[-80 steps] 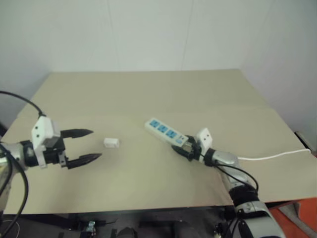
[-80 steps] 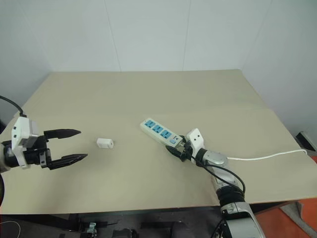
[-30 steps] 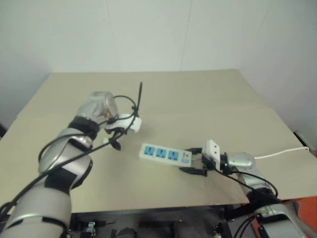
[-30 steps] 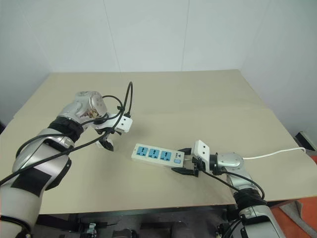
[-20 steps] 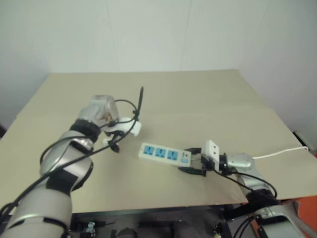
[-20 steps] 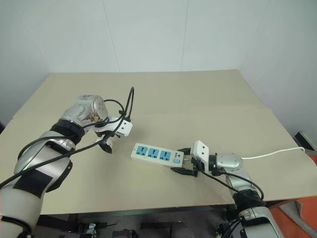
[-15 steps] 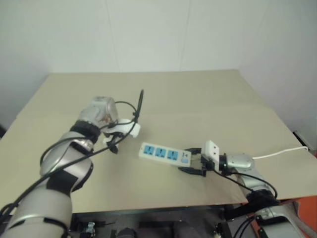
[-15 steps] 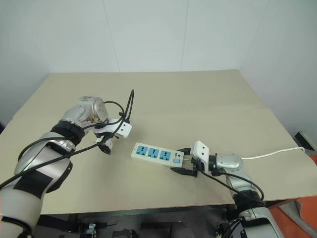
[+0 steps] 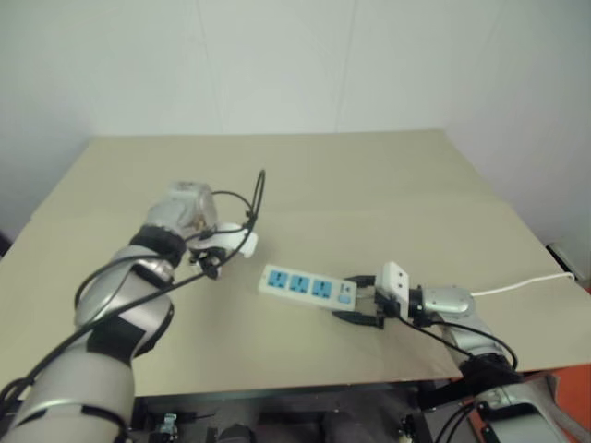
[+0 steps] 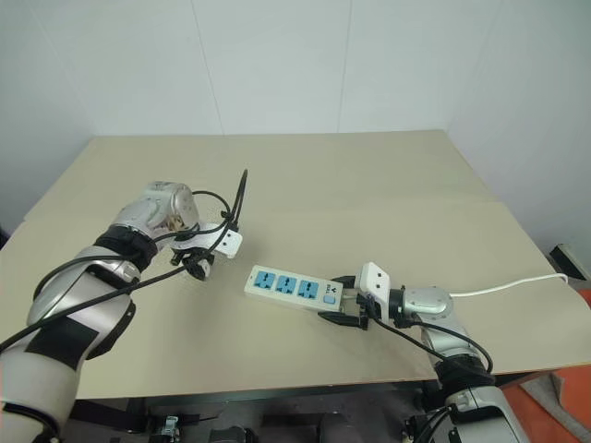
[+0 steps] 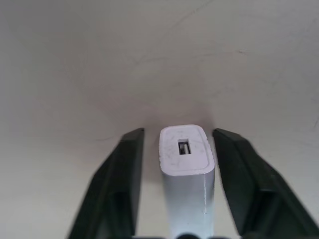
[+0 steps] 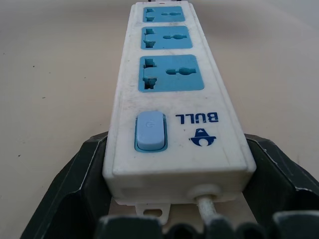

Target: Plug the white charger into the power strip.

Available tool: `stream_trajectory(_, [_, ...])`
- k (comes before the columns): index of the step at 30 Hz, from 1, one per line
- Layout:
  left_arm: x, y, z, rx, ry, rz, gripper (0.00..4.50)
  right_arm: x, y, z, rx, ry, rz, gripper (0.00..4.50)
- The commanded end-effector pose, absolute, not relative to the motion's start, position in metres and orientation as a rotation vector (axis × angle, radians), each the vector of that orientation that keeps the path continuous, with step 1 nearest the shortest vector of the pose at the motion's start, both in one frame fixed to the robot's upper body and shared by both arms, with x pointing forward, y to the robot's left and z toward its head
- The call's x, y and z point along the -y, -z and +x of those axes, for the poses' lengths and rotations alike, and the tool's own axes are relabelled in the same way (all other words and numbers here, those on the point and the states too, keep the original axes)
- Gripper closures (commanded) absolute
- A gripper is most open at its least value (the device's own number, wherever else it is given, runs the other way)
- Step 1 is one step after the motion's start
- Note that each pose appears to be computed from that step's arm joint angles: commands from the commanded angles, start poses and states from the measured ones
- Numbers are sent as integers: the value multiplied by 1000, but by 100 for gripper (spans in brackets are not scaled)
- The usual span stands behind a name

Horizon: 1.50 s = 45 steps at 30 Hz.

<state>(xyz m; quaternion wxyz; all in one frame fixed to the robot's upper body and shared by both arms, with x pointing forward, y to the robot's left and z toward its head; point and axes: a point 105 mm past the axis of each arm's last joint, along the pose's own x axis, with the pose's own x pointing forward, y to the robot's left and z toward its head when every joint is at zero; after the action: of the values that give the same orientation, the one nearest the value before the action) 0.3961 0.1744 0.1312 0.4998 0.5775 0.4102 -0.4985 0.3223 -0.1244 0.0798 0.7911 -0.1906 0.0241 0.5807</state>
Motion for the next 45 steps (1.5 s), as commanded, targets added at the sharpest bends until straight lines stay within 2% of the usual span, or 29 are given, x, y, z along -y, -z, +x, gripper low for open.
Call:
stream_trajectory(1, [-174,-132,397,-988,1204,1430,337,123,-54,315,-167,-1273,-418,109])
stream_trajectory(5, [-170,-136,399,-957,1206,1421,348,124,-54,315,-168,-1272,-418,109])
stream_trajectory(10, [-149,-168,406,-765,1198,1377,348,124,-54,314,-170,-1279,-417,109])
stream_trajectory(14, [-119,-235,396,-431,1289,1100,348,123,-59,313,-156,-1333,-416,109])
stream_trajectory(16, [-114,-251,389,-345,1319,998,348,122,-60,312,-150,-1356,-422,109])
stream_trajectory(18, [-114,-275,378,-178,1372,768,348,117,-65,314,-134,-1401,-426,109])
stream_trajectory(23, [-127,-298,356,99,1449,379,348,106,-64,320,-125,-1468,-429,109])
stream_trajectory(26, [-132,-293,342,183,1506,140,348,96,-63,322,-121,-1519,-416,109])
stream_trajectory(30, [-131,-272,331,183,1556,-70,348,84,-60,322,-125,-1577,-419,109])
stream_trajectory(36, [-117,-229,324,71,1611,-95,348,80,-55,325,-149,-1594,-433,109])
stream_trajectory(43, [-109,-202,328,26,1628,-225,348,80,-52,324,-146,-1595,-437,109])
stream_trajectory(45, [-105,-191,328,-3,1637,-194,348,80,-50,323,-147,-1596,-439,109])
